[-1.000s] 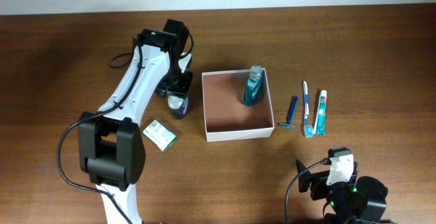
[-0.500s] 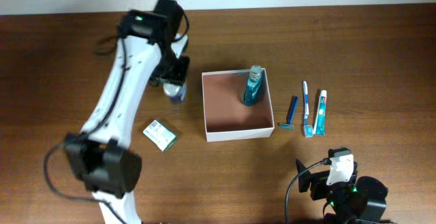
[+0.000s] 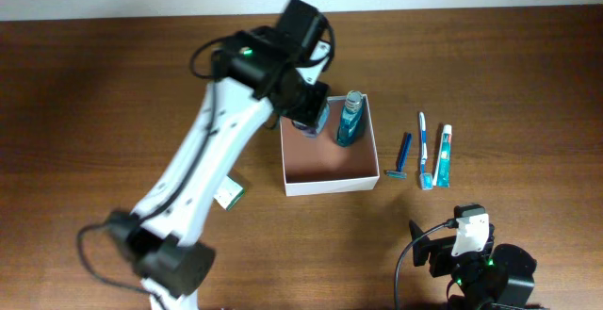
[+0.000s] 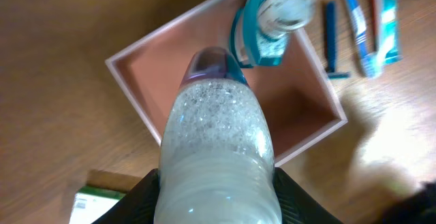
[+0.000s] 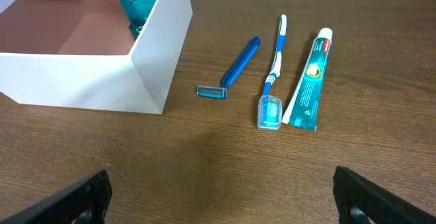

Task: Pack container
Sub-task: 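Place the soap pump bottle in the box beside the mouthwash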

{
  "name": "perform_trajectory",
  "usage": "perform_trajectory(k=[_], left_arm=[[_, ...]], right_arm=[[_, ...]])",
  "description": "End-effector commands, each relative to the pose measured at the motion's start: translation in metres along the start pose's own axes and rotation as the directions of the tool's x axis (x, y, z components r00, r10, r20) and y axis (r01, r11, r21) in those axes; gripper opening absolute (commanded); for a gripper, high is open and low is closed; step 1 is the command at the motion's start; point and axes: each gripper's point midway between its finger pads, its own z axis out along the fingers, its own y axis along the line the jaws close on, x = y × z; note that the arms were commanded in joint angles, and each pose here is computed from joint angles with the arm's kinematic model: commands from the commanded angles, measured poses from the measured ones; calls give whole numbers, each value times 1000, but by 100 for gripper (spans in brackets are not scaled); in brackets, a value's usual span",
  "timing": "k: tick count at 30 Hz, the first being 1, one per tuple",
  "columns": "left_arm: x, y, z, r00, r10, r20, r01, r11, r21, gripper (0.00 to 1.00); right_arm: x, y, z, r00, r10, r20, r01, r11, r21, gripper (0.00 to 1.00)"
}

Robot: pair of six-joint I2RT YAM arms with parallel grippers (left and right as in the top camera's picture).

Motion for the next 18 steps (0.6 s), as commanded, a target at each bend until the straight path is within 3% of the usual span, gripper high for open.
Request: perform_trajectory(k=[1,12,14,17,18], left_arm=[[2,2,49,996,-12,-88,10,1000,-17,7],[-19,2,119,997,8,-81,-10,1000,-26,9],[-22,5,121,998,8,-68,-11,999,-41,22],[-25,6,121,998,9,-57,-11,999,-44,60],[-25,6,121,998,9,-57,-11,999,-44,67]], right_arm=[[-2,0,-1,1000,1,9,-1,1000,-2,99],[-2,0,-1,1000,1,9,-1,1000,-2,99],[-2,0,-1,1000,1,9,-1,1000,-2,99],[-2,0,-1,1000,1,10,-1,1000,-2,99],[-2,0,-1,1000,1,9,-1,1000,-2,99]])
